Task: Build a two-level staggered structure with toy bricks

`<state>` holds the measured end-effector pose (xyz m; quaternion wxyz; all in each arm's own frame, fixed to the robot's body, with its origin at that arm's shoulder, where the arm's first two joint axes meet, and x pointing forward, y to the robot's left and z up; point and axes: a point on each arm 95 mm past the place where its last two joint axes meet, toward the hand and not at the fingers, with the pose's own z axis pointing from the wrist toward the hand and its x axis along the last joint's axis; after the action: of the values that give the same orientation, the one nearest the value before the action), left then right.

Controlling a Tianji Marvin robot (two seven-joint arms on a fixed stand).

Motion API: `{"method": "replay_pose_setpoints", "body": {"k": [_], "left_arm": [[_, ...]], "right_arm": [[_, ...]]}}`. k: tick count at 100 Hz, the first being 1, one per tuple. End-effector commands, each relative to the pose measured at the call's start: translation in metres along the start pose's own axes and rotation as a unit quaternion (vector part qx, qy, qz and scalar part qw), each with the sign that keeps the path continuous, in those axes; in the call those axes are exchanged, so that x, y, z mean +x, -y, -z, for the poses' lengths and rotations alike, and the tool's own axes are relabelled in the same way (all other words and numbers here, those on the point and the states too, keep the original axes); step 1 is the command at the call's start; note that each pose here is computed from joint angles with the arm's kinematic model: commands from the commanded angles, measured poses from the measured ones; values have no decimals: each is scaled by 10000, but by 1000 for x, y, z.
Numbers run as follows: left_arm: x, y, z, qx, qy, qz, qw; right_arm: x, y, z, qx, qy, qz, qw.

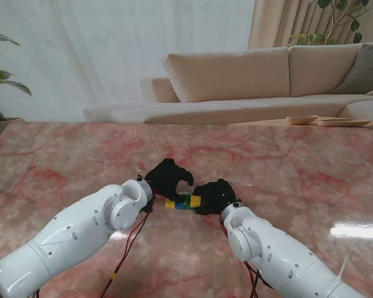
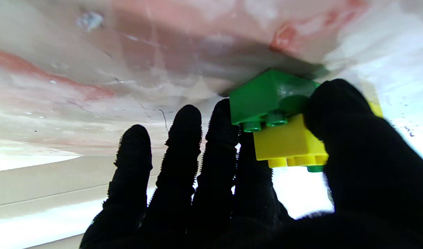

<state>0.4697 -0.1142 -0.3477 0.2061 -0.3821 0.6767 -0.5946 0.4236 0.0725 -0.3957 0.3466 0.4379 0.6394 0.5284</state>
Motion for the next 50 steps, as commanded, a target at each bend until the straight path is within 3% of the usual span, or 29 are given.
{"method": "replay_pose_setpoints", "body": {"k": [1, 23, 50], "left_arm": [[4, -1, 4, 94, -50, 66, 9999], [5, 4, 6, 564, -43, 296, 9980], [2, -4, 1, 378, -53, -9, 9993]], "right_arm": [[1, 12, 4, 201, 20, -12, 9998], [1, 13, 3, 211, 0, 12, 9998], [1, 13, 4, 225, 8, 10, 9997]]}}
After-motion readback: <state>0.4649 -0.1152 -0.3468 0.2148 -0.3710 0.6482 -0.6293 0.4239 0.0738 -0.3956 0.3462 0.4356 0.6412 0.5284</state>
